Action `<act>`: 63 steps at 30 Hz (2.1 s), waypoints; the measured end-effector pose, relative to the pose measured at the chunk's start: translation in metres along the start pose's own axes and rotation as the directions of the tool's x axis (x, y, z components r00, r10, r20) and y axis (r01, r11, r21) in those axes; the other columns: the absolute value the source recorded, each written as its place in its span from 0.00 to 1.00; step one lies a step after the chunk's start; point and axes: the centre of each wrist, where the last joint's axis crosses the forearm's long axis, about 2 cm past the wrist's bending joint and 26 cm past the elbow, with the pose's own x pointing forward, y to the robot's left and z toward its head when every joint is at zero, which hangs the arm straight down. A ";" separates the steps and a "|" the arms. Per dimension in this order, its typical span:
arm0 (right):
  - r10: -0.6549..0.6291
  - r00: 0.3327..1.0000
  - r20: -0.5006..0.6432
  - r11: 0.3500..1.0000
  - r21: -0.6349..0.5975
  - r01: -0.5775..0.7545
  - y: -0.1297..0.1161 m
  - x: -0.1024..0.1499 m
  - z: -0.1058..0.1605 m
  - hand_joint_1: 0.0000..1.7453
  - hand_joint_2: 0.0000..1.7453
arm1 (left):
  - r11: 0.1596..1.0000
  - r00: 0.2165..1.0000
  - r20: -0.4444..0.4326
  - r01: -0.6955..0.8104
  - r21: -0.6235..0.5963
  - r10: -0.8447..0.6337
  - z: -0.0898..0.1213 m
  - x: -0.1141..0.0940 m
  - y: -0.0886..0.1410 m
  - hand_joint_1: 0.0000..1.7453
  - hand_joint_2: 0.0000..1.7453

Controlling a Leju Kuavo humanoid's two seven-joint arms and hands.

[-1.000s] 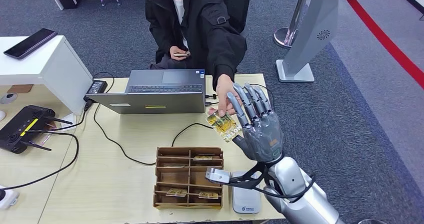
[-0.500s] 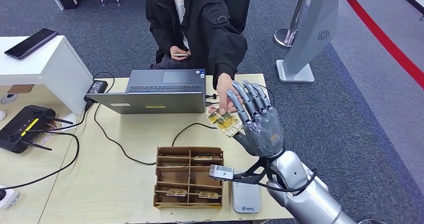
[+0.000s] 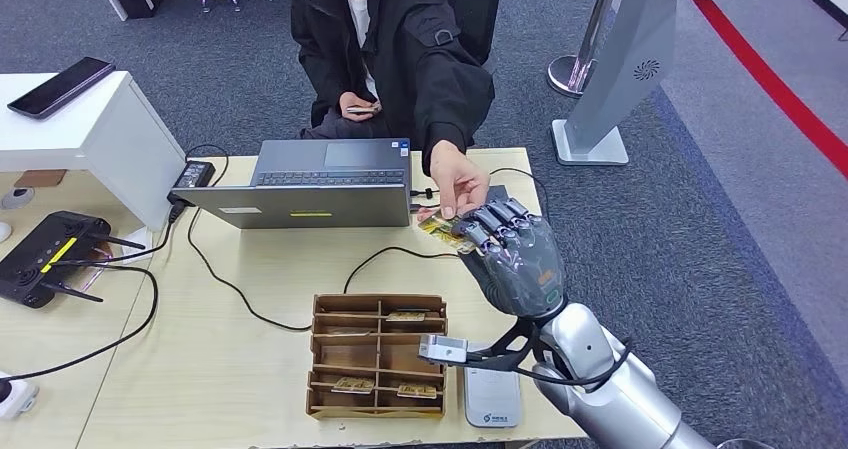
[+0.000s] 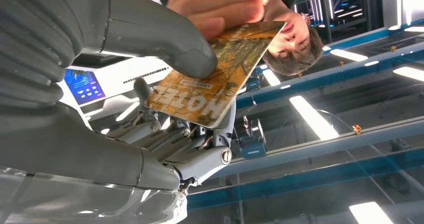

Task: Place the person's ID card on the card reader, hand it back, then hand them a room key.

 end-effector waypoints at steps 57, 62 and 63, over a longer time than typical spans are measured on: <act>-0.742 0.591 -0.317 0.546 0.227 0.807 -0.053 -0.050 0.083 1.00 1.00 | 0.820 0.932 0.348 -0.123 0.559 -0.097 -0.060 0.102 -0.041 0.00 0.00; -0.762 0.528 -0.375 0.465 0.250 0.849 -0.059 -0.056 0.105 1.00 1.00 | 0.820 0.934 0.347 -0.131 0.557 -0.086 -0.060 0.101 -0.040 0.00 0.00; -0.762 0.521 -0.384 0.457 0.251 0.853 -0.060 -0.056 0.109 1.00 1.00 | 0.820 0.934 0.347 -0.132 0.557 -0.086 -0.059 0.101 -0.040 0.00 0.00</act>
